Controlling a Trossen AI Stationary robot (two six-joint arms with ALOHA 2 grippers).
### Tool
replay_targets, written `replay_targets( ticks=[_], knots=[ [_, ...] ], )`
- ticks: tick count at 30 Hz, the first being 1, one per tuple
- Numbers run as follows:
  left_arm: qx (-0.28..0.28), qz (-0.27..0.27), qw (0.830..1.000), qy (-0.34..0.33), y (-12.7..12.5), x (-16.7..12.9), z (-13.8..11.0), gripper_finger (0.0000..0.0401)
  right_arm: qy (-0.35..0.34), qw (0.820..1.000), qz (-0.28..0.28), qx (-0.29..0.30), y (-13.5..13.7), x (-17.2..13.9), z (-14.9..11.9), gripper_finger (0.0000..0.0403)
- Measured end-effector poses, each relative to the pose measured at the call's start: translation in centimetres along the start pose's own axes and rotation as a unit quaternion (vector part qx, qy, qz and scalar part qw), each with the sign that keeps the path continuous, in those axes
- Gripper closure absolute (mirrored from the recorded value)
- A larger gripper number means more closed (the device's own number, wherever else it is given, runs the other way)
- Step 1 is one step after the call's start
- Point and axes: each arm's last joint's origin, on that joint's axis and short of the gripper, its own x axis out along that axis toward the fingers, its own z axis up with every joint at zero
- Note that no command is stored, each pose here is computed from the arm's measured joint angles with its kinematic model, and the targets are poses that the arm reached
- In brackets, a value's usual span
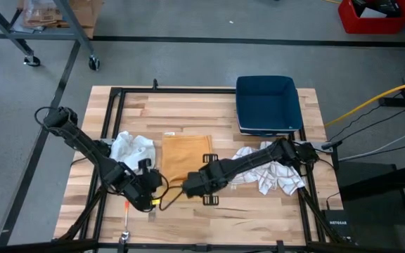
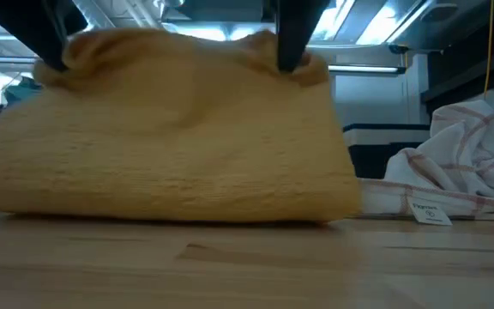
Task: Fold towel
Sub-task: Fold the yellow towel
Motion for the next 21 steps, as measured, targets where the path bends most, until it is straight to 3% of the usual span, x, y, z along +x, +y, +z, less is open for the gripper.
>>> replay_targets(
  ticks=[10, 14, 21],
  knots=[
    [-0.021, 0.058, 0.998, 0.027, 2.4, 2.7, -0.8, 0.0390, 0.038, 0.999, -0.009, -0.014, -2.2, 3.4, 0.2, 0.0364],
    [-0.024, 0.080, 0.996, 0.043, 3.3, 3.7, -1.6, 0.0360, 0.040, 0.999, -0.013, -0.005, -2.9, 4.5, 0.3, 0.0324],
    [-0.052, 0.165, 0.985, 0.017, 5.3, 5.2, -2.8, 0.0290, 0.042, 0.996, -0.078, -0.007, -4.8, 6.0, 0.4, 0.0251]
  ],
)
